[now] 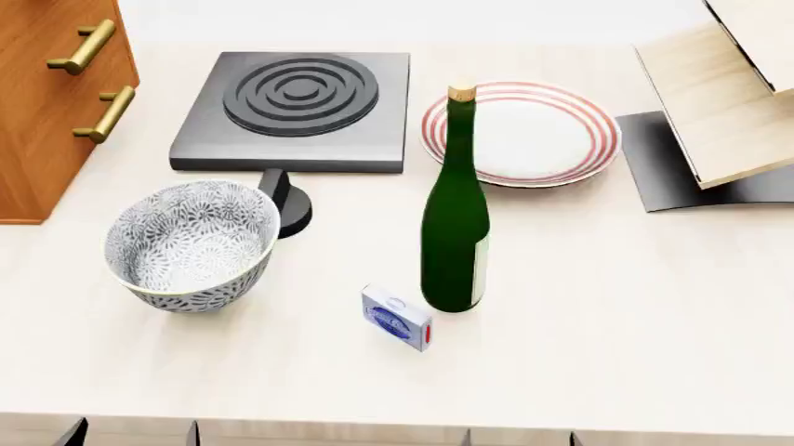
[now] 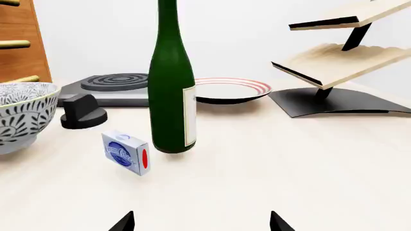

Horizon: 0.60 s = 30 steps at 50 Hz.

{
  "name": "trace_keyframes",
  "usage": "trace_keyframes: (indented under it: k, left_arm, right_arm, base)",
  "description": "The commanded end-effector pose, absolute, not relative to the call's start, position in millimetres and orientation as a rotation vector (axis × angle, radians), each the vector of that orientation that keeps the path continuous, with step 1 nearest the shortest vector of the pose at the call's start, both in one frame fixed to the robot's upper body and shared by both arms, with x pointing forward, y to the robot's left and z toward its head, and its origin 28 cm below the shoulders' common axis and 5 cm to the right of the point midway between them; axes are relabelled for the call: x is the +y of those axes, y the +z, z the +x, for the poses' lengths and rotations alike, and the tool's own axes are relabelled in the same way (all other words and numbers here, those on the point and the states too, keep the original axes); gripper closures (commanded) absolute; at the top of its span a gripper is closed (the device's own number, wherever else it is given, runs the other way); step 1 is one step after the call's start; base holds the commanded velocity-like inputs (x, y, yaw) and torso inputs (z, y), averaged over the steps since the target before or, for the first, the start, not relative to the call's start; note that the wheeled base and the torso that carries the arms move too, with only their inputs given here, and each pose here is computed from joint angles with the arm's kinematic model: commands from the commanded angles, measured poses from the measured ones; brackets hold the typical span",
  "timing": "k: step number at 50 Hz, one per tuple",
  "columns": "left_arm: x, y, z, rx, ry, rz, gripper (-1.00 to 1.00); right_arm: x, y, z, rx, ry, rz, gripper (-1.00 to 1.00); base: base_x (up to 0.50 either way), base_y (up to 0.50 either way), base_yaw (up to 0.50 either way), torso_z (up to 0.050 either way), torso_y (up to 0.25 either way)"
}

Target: Pick up the akita bowl and put it on the plate.

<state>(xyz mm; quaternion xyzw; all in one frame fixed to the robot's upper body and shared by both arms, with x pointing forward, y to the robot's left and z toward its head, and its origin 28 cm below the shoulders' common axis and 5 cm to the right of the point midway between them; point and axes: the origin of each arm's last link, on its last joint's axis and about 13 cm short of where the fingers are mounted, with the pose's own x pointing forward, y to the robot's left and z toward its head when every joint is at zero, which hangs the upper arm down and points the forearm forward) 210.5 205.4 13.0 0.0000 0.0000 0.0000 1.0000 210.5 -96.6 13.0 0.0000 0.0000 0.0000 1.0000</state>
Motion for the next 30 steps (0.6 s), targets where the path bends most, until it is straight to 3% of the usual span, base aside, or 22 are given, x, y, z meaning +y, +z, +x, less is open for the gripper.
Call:
trace_keyframes:
  k: [1, 12, 30]
  left_arm:
    - [205, 12, 211, 0.0, 0.0, 0.0, -1.0]
    - [205, 18, 208, -0.024, 0.005, 0.008, -1.0]
    - [209, 72, 194, -0.189, 0.033, 0.028, -1.0]
  right_arm:
    - [-96, 13, 210, 0.0, 0.0, 0.0, -1.0]
    - [-95, 17, 208, -0.041, -0.006, -0.028, -1.0]
    - [-100, 65, 199, -0.177, -0.039, -0.008, -1.0]
  base:
    - [0.0, 0.0, 0.0, 0.0, 0.0]
    - [0.0, 0.0, 0.0, 0.0, 0.0]
    - [0.0, 0.0, 0.0, 0.0, 0.0]
